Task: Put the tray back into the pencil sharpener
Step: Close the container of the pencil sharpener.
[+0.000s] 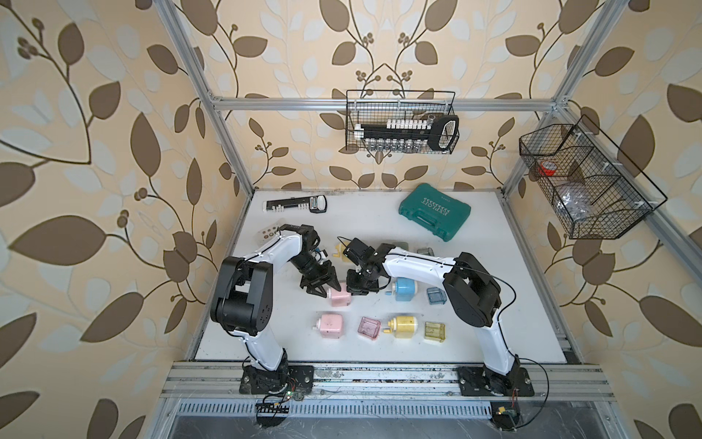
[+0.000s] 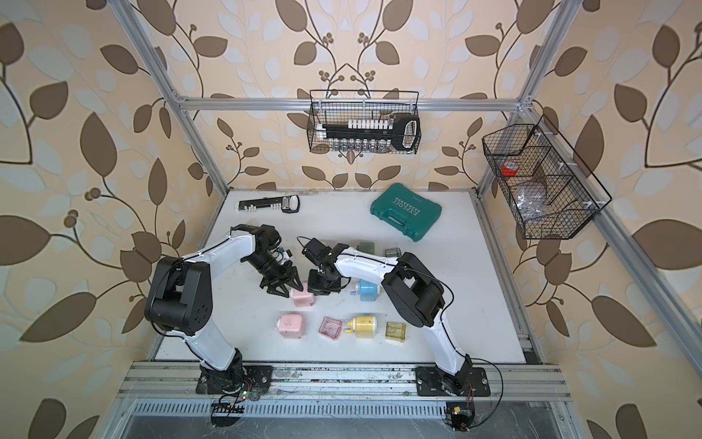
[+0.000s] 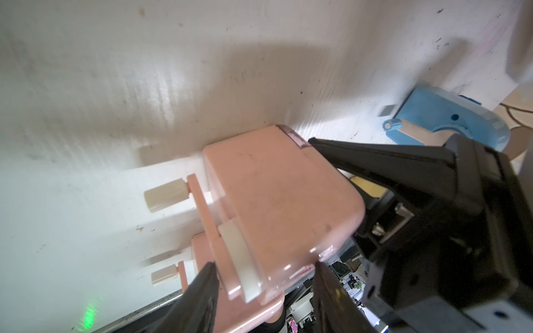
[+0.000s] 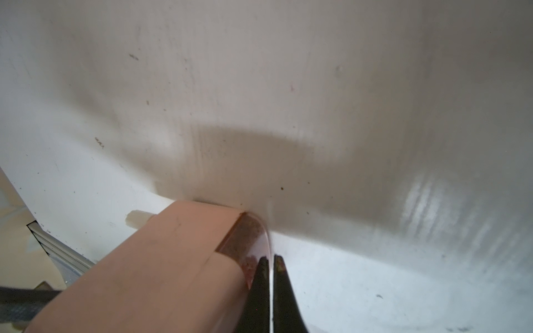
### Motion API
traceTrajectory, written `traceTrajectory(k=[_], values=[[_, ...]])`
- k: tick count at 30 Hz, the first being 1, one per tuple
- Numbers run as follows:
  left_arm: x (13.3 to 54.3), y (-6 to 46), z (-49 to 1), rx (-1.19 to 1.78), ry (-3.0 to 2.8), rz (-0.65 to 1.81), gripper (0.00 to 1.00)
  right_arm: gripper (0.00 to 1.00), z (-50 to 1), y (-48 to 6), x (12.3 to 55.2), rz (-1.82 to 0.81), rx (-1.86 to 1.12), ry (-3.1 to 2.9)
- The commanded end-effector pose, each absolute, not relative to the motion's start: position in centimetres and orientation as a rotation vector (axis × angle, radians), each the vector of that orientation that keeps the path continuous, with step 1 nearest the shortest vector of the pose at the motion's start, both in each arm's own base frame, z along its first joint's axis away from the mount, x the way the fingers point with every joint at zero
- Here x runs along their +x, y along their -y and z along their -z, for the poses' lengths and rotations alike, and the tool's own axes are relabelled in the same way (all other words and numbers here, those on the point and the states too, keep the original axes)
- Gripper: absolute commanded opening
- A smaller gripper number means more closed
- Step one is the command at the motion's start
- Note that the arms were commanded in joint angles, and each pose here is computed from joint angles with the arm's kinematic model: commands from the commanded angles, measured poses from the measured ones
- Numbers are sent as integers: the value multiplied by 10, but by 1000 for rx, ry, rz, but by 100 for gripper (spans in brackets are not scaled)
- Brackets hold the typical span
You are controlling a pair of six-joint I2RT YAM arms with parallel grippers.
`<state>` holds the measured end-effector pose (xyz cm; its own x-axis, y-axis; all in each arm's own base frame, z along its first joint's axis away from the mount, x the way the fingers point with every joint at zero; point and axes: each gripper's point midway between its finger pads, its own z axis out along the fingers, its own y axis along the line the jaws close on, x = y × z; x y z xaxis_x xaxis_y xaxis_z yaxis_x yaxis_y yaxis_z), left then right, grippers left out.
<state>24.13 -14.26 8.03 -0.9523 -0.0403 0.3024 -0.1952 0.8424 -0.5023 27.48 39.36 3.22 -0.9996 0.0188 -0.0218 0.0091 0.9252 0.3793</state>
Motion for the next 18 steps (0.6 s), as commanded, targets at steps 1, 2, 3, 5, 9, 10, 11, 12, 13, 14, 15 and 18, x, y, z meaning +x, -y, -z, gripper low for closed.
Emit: traceTrajectory(k=[1,2,3,5,9,10,11,12,13,14,15,18], values=[[258,148,-54,123,2806,-748,53,0,-71,-418,273,-767,-66,-2983],[259,148,-54,121,2805,-747,53,0,-72,-418,273,-761,-66,-2981],[259,149,-54,121,2803,-748,53,0,-73,-417,274,-756,-68,-2980],[260,151,-54,118,2803,-748,53,0,-75,-416,275,-739,-74,-2980],[259,152,-53,116,2799,-749,53,0,-77,-411,277,-689,-78,-2979],[259,152,-53,113,2801,-749,53,0,-77,-409,278,-672,-75,-2981],[259,152,-53,113,2801,-748,53,0,-77,-407,277,-658,-78,-2982],[258,152,-53,114,2801,-744,53,0,-78,-404,278,-636,-78,-2983],[258,151,-53,113,2803,-740,54,0,-78,-402,278,-613,-80,-2984],[259,151,-54,109,2808,-739,54,0,-78,-399,278,-591,-79,-2984],[259,150,-55,109,2813,-735,54,0,-79,-396,279,-570,-81,-2983],[261,149,-58,109,2829,-727,55,1,-84,-389,280,-535,-71,-2974]])
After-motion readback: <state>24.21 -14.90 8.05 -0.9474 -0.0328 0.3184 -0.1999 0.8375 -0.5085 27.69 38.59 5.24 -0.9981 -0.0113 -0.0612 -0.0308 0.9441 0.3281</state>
